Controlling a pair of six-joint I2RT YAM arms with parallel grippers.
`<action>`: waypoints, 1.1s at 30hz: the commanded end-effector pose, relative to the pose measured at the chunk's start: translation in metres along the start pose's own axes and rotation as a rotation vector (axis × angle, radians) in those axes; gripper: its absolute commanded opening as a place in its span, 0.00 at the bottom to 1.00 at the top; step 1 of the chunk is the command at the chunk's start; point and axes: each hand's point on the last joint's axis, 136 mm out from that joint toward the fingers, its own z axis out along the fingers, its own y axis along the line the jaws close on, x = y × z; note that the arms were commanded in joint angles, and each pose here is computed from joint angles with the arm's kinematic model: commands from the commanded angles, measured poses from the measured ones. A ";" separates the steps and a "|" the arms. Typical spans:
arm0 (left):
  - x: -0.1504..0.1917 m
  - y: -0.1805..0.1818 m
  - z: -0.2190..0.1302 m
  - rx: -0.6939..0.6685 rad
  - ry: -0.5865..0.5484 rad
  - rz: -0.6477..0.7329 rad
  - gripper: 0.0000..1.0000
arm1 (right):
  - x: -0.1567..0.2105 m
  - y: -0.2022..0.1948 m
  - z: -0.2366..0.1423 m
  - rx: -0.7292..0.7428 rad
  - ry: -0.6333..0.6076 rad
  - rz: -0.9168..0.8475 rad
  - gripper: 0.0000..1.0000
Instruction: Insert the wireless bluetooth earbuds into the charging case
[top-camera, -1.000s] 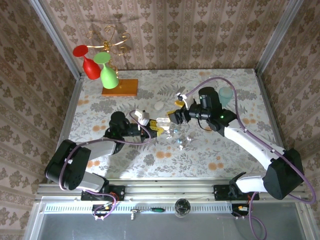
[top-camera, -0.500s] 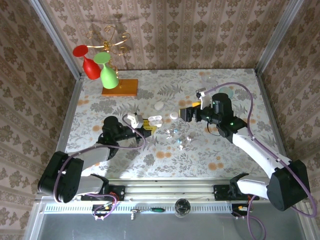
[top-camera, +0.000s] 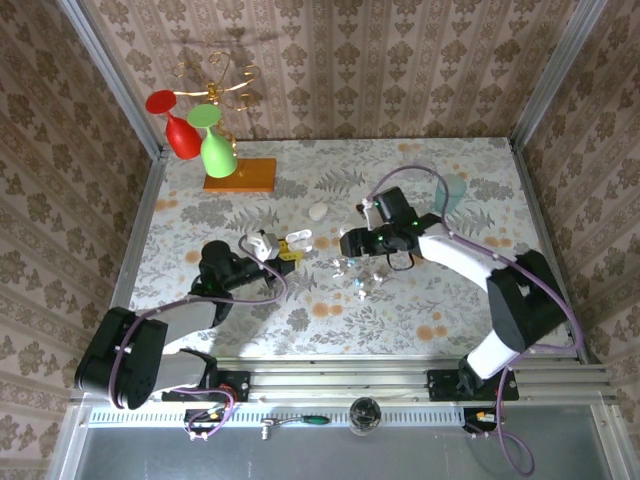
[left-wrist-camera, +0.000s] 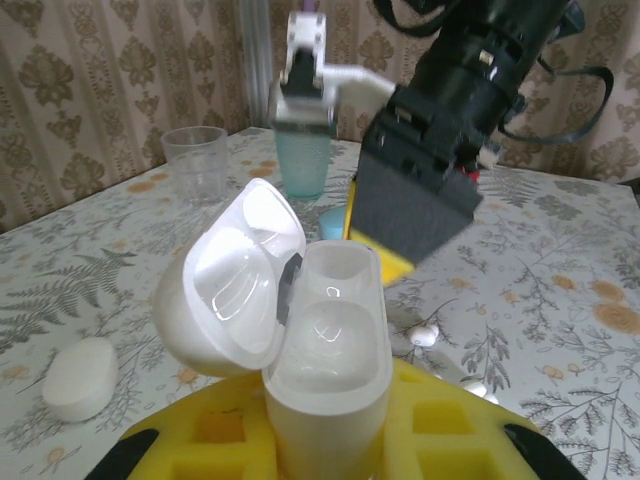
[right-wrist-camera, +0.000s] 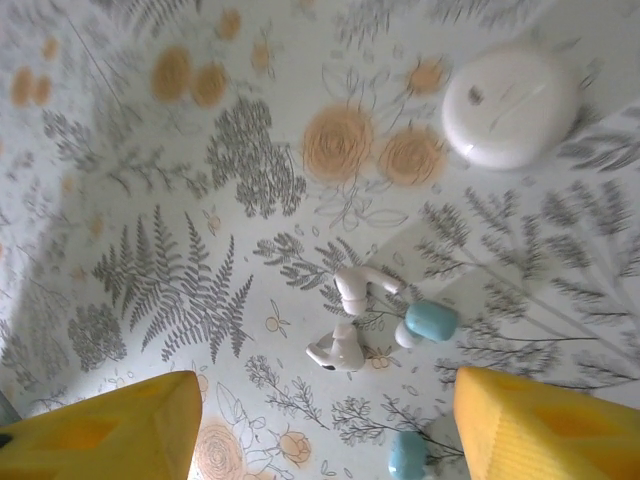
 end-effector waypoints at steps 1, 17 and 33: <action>-0.013 0.007 -0.007 -0.041 -0.054 0.025 0.02 | 0.024 0.009 0.017 0.025 0.134 -0.020 0.65; -0.006 0.006 -0.022 -0.092 -0.066 0.027 0.00 | 0.014 0.006 0.076 0.014 0.377 -0.218 0.63; -0.009 0.006 -0.024 -0.095 -0.062 0.032 0.00 | 0.034 -0.008 0.078 0.018 0.444 -0.216 0.61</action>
